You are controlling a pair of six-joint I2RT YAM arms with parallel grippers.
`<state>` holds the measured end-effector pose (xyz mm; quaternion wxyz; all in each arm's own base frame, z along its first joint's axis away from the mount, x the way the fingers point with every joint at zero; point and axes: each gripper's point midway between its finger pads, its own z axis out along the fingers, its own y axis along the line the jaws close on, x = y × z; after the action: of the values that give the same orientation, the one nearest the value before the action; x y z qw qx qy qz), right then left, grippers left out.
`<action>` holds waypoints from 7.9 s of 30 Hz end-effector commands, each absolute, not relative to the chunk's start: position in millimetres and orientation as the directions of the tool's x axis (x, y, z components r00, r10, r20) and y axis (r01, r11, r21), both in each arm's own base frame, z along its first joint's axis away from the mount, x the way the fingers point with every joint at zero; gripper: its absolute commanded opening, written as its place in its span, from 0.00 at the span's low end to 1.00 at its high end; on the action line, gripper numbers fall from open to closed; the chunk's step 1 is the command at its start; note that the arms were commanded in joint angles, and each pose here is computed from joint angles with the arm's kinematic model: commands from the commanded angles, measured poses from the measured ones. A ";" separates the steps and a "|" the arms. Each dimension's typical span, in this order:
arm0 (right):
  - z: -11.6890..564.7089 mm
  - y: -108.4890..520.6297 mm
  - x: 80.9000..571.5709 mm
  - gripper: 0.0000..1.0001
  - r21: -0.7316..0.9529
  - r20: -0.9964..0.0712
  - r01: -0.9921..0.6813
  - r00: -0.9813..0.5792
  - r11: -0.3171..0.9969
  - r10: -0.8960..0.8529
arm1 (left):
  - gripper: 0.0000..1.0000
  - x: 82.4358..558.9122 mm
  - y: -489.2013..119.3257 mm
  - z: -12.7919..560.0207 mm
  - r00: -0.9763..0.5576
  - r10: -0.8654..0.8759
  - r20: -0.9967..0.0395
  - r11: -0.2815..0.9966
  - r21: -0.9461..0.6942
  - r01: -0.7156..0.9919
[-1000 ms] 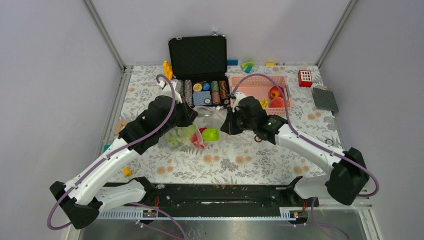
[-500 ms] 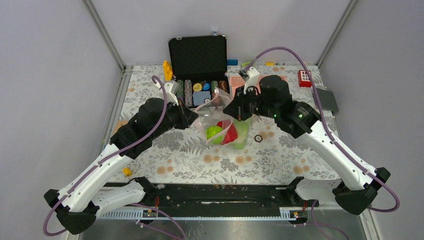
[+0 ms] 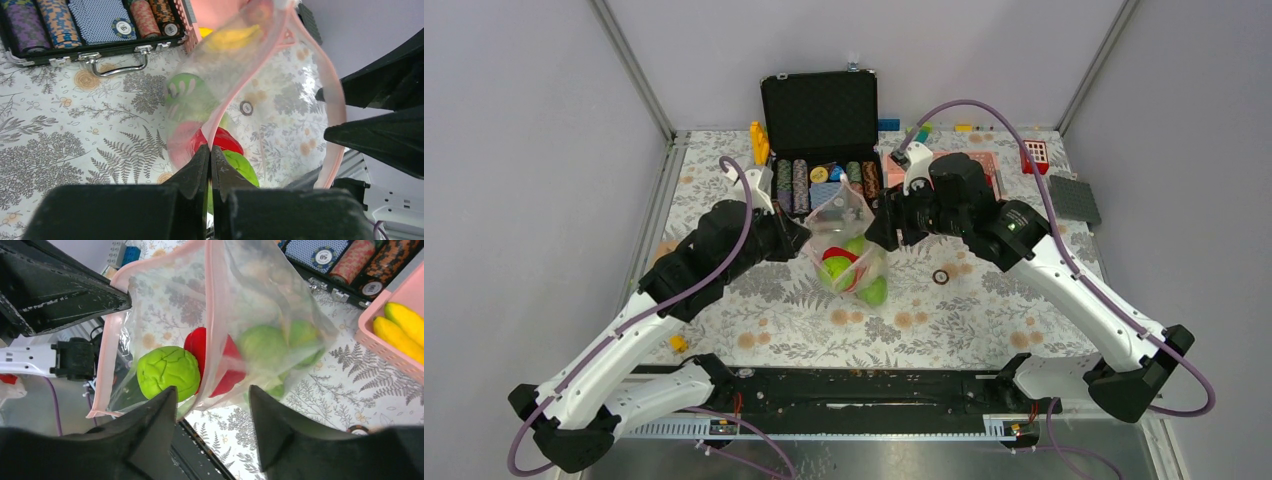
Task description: Place the food in the zip-top bag and seal the zipper
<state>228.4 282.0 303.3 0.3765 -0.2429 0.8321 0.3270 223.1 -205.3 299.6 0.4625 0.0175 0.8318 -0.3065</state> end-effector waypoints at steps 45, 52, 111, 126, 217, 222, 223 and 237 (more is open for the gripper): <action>46.5 98.2 472.1 0.79 0.103 -0.518 0.348 -0.781 0.932 0.349 | 0.00 252.5 -165.1 352.3 -0.346 -0.343 -0.874 0.883 -0.425 0.199; 30.5 103.8 475.1 0.65 0.127 -0.496 0.362 -0.783 0.924 0.375 | 0.00 250.5 -183.5 350.9 -0.375 -0.315 -0.872 0.858 -0.430 0.280; 384.0 310.0 326.8 0.08 -0.249 -0.965 -0.319 0.009 0.914 -0.260 | 0.00 251.8 -236.0 353.5 -0.484 -0.332 -0.809 0.744 -0.541 0.392; 324.0 328.2 325.4 0.22 -0.130 -0.985 -0.142 -0.097 0.981 -0.144 | 0.00 247.8 -234.7 365.1 -0.472 -0.396 -0.787 0.706 -0.590 0.391; 49.6 69.1 505.1 0.98 0.018 -0.549 0.318 -0.789 0.948 0.275 | 0.00 252.6 -194.4 324.2 -0.448 -0.362 -0.818 0.836 -0.497 0.233; 52.0 70.9 504.5 0.83 0.037 -0.558 0.318 -0.780 0.947 0.284 | 0.00 252.0 -197.3 323.7 -0.458 -0.360 -0.813 0.831 -0.503 0.239; 54.2 71.4 503.8 0.79 0.043 -0.563 0.318 -0.775 0.947 0.286 | 0.00 251.6 -198.5 323.8 -0.461 -0.358 -0.812 0.829 -0.504 0.243; 150.9 82.5 467.9 0.46 0.208 -0.694 0.201 -0.659 0.957 0.289 | 0.00 250.8 -204.1 317.5 -0.486 -0.342 -0.805 0.826 -0.504 0.254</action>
<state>467.4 72.9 74.7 0.3041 0.1485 0.9410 -0.0060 248.4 -199.9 309.8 0.4998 -0.0273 0.8189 -0.2809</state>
